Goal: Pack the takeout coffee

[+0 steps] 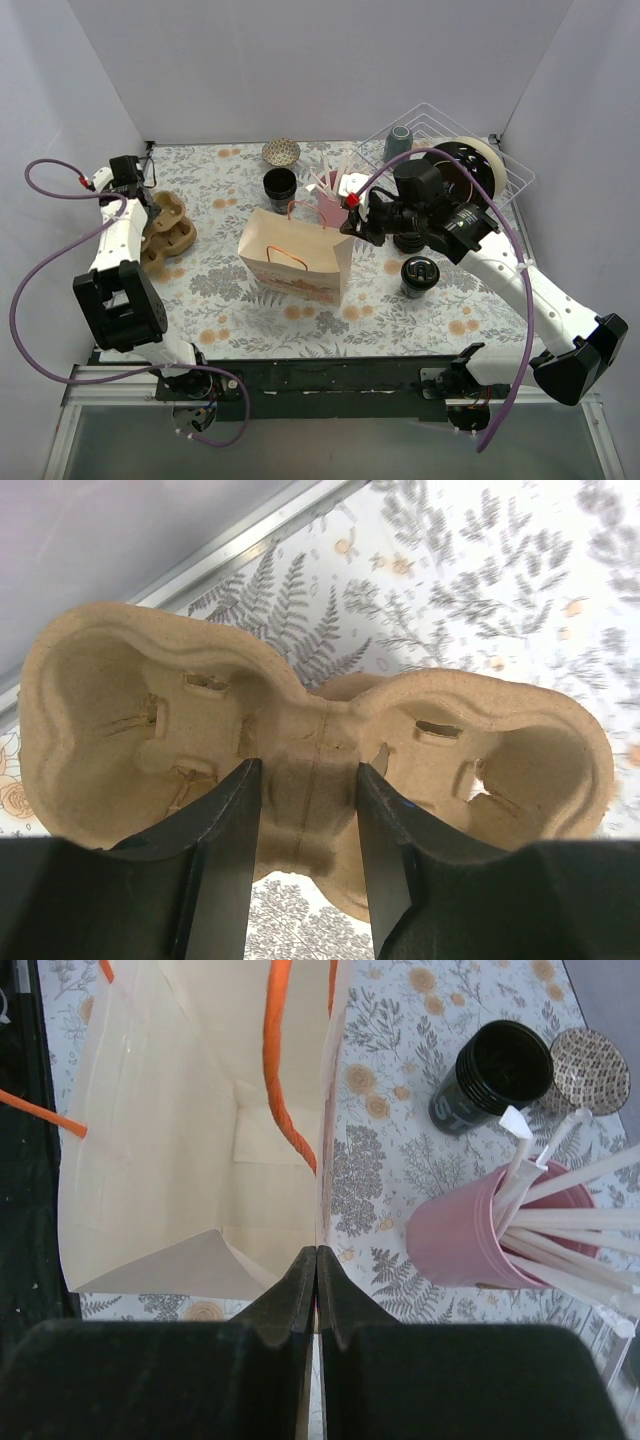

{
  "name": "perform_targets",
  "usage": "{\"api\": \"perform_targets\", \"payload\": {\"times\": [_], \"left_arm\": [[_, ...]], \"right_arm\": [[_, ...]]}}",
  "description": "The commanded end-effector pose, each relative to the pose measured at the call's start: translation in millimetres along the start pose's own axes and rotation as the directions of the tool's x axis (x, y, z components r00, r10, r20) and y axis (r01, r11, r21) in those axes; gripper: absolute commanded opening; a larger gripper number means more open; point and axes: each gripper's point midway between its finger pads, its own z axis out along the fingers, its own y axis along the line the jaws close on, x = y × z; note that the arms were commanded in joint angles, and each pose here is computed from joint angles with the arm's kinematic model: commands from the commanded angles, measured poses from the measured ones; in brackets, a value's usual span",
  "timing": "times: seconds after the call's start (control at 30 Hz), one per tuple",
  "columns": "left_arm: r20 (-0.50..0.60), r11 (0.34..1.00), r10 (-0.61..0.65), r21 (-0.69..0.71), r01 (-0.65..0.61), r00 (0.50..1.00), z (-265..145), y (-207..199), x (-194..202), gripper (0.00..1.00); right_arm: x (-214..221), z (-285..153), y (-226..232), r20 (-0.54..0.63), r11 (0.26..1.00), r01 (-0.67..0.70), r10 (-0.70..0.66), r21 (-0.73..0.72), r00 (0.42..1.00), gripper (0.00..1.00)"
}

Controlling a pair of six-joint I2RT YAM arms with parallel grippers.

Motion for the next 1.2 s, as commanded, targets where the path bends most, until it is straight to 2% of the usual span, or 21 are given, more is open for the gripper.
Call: {"api": "perform_targets", "payload": {"times": [0.0,0.07,0.1,0.17,0.2,0.3,0.37,0.43,0.5,0.53,0.77,0.97,1.1,1.17], "left_arm": [[0.123,0.987,-0.072,0.150,0.053,0.990,-54,-15,-47,0.30],[0.142,0.969,-0.069,0.244,0.033,0.988,-75,-26,-56,0.30],[0.154,0.961,-0.073,0.275,0.028,0.985,-84,-29,-60,0.30],[0.183,0.944,-0.077,0.329,0.012,0.980,-101,-37,-68,0.29],[0.201,0.931,-0.073,0.365,-0.005,0.977,-114,-39,-71,0.29],[0.230,0.890,-0.032,0.449,-0.077,0.973,-143,-56,-74,0.27],[0.248,0.856,-0.014,0.503,-0.117,0.969,-164,-69,-73,0.27],[0.272,0.815,0.005,0.556,-0.161,0.962,-186,-78,-69,0.26],[0.303,0.760,0.031,0.612,-0.219,0.952,-214,-96,-60,0.26],[0.315,0.711,0.058,0.653,-0.260,0.947,-232,-107,-50,0.26],[0.346,0.449,0.079,0.825,-0.343,0.935,-322,-138,-26,0.25],[0.325,0.302,0.044,0.897,-0.323,0.945,-372,-132,-23,0.26],[0.246,0.121,0.096,0.959,-0.256,0.965,-409,-127,0,0.27],[0.217,0.085,0.111,0.970,-0.227,0.970,-415,-124,7,0.27]], "right_arm": [[-20,-7,-20,0.034,0.990,-0.080,0.076,0.119,0.997,0.13],[-22,-13,-28,0.040,0.972,-0.147,0.142,0.185,0.989,0.26],[-24,-17,-30,0.050,0.964,-0.165,0.158,0.207,0.986,0.29],[-25,-22,-33,0.063,0.944,-0.222,0.213,0.242,0.975,0.30],[-28,-26,-34,0.076,0.935,-0.244,0.232,0.256,0.970,0.36],[-27,-31,-40,0.111,0.870,-0.377,0.361,0.318,0.926,0.41],[-24,-32,-40,0.122,0.843,-0.422,0.405,0.335,0.906,0.45],[-22,-31,-37,0.121,0.848,-0.422,0.405,0.321,0.906,0.46],[-21,-32,-38,0.107,0.863,-0.384,0.370,0.328,0.923,0.47],[-22,-33,-43,0.113,0.866,-0.364,0.346,0.344,0.931,0.47],[-49,-44,-60,0.159,0.865,-0.323,0.282,0.385,0.946,0.46],[-28,-33,-67,0.099,0.848,-0.323,0.312,0.420,0.945,0.47],[-28,-24,-60,0.074,0.881,-0.303,0.297,0.363,0.952,0.47],[-24,-21,-63,0.060,0.881,-0.298,0.297,0.368,0.953,0.47]]}}
